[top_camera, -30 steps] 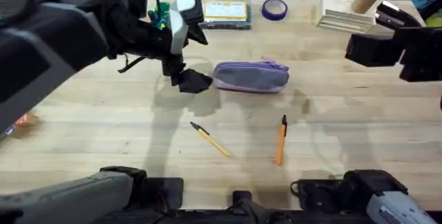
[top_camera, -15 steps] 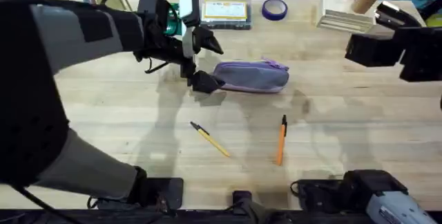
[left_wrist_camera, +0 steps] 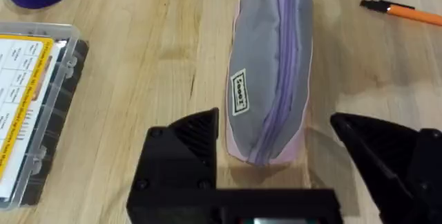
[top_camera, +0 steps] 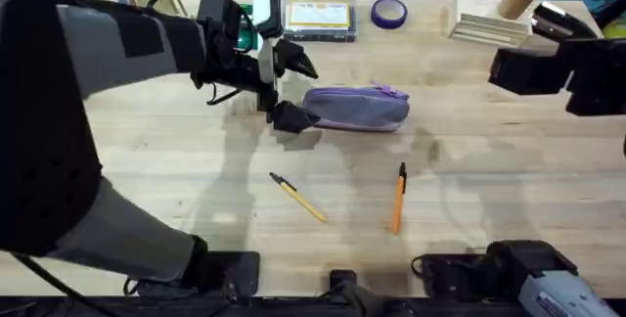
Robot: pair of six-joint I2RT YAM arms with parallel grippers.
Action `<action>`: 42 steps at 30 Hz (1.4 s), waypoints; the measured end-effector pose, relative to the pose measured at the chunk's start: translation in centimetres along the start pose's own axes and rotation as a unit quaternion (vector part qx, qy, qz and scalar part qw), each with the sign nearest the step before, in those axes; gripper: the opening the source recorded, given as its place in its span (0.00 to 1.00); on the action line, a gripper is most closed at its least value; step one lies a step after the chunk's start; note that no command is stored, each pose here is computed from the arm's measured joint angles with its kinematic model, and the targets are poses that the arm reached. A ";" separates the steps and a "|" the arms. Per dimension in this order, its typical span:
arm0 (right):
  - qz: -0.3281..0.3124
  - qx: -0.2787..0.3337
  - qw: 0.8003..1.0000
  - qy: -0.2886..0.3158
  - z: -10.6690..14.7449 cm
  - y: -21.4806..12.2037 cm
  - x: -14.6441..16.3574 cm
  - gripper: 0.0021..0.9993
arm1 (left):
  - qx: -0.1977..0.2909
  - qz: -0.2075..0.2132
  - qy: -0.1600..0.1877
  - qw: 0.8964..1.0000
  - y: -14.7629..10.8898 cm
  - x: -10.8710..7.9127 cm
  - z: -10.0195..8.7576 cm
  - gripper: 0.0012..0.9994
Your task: Unzip the bag, pick up the pens from the table one at a time and place them inside, then zip the bag closed.
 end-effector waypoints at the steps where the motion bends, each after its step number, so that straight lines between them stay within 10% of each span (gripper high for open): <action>1: 0.000 0.000 1.000 0.000 0.0 0.0 0.0 1.00 | 0.000 0.000 0.000 1.000 0.0 0.0 0.0 0.99; 11: 0.000 0.000 1.000 0.000 0.0 0.0 0.0 1.00 | 0.000 0.000 0.000 1.000 0.0 0.0 0.0 0.99; 18: 0.000 0.000 1.000 0.000 0.0 0.0 0.0 1.00 | 0.000 0.000 0.002 1.000 0.0 0.0 0.0 0.61; 24: 0.000 0.000 1.000 0.000 0.0 0.0 0.0 1.00 | 0.000 0.001 0.005 1.000 0.1 0.0 0.0 0.06; 42: -0.105 -0.022 0.994 0.002 -2.0 1.2 3.1 1.00 | 0.000 0.002 0.005 1.000 0.2 0.0 0.0 0.04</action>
Point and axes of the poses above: each hand's point on the last joint's axis, 136 mm out from that joint toward the fingers, its own y axis out along the fingers, its own x axis along the line the jaws close on, z = x × y, the point moved 2 cm from there along -y, back along the fingers
